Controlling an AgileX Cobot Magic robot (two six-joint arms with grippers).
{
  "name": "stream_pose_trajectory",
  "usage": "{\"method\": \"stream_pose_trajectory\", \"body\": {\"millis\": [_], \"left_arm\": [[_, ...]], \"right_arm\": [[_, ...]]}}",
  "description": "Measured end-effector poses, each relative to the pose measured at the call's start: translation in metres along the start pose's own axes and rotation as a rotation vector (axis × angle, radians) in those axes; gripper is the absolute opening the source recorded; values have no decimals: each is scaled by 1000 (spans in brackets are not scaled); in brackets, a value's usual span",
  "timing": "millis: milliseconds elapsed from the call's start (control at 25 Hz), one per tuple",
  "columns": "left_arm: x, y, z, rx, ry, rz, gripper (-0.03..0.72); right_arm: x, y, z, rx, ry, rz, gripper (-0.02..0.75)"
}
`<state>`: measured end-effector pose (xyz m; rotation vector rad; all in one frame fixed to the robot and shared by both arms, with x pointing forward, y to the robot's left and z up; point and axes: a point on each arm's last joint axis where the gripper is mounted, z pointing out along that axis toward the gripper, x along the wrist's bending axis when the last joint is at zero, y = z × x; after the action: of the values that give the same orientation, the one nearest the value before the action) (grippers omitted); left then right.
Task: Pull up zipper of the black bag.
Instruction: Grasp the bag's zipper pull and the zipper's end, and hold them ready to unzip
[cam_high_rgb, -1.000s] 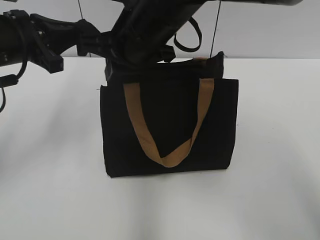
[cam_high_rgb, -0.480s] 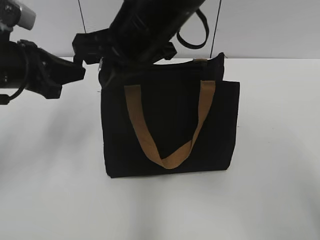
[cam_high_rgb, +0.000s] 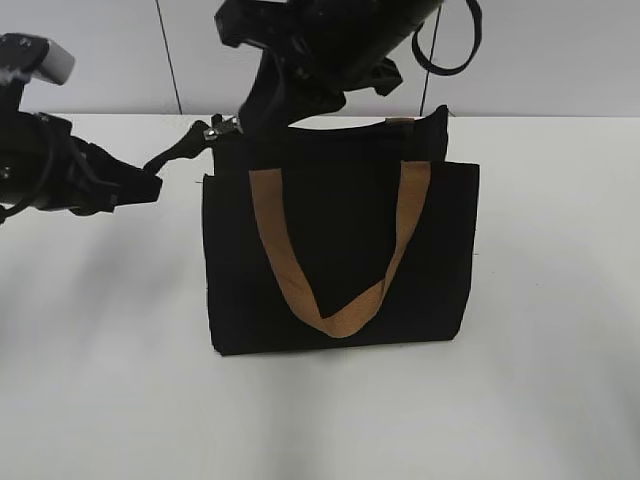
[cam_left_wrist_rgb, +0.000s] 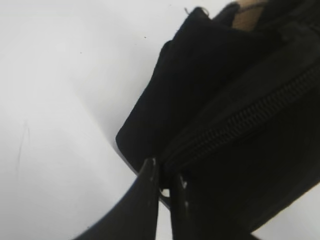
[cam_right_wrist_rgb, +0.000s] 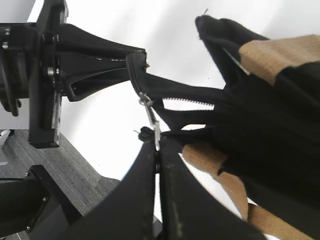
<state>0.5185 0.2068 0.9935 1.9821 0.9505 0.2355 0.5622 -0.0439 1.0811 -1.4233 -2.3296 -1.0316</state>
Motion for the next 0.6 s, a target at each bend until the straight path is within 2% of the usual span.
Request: {"method": "stream_pose_trajectory", "body": {"millis": [320, 600], "left_arm": [[9, -1, -5, -8, 28, -27, 19], [11, -1, -5, -8, 38, -30, 19]], "right_arm": [[-19, 3, -27, -7, -78, -18, -15], [-43, -4, -56, 70, -221, -45, -15]]}}
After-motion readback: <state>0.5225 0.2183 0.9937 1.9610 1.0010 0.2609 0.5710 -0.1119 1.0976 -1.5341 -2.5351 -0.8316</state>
